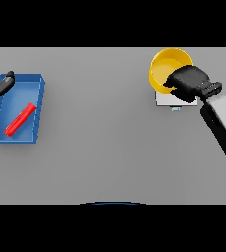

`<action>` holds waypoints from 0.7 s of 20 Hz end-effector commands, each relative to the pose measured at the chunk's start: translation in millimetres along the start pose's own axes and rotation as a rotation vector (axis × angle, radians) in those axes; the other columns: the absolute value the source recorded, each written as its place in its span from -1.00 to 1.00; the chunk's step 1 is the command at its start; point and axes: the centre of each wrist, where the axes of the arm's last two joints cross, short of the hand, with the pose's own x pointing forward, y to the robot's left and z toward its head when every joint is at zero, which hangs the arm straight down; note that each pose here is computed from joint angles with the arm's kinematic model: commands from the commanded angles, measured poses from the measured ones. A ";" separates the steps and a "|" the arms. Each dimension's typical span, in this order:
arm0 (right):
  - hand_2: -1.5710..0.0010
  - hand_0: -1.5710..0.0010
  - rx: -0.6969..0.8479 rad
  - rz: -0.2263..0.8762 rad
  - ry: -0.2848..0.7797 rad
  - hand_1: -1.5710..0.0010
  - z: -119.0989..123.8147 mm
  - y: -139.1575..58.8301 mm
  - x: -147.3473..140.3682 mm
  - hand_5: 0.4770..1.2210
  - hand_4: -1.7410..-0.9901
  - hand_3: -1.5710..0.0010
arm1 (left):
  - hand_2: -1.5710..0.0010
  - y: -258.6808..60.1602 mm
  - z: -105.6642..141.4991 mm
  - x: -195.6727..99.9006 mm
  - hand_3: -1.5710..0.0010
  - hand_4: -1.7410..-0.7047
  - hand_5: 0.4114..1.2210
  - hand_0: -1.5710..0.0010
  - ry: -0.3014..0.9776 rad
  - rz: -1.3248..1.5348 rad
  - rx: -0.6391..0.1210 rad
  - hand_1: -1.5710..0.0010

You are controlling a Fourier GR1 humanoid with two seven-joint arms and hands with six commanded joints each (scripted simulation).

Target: Pick up the red beaker and tilt it to pour out 1 green nut into yellow bowl. Pick up the yellow bowl and place it on the metallic measuring scale.

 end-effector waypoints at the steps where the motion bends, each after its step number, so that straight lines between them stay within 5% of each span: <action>1: -0.96 -1.00 0.005 -0.018 0.018 -1.00 -1.1 4.6 -5.7 1.00 -1.00 -0.46 | 1.00 0.7 1.5 -1.2 1.00 0.96 -0.20 1.00 0.012 -0.006 0.001 1.00; 14: -0.74 -0.87 0.069 -0.160 0.121 -1.00 -20.8 38.2 -35.7 1.00 -1.00 -0.87 | 1.00 -2.6 1.8 -0.2 1.00 0.96 -0.26 1.00 0.018 -0.005 -0.008 1.00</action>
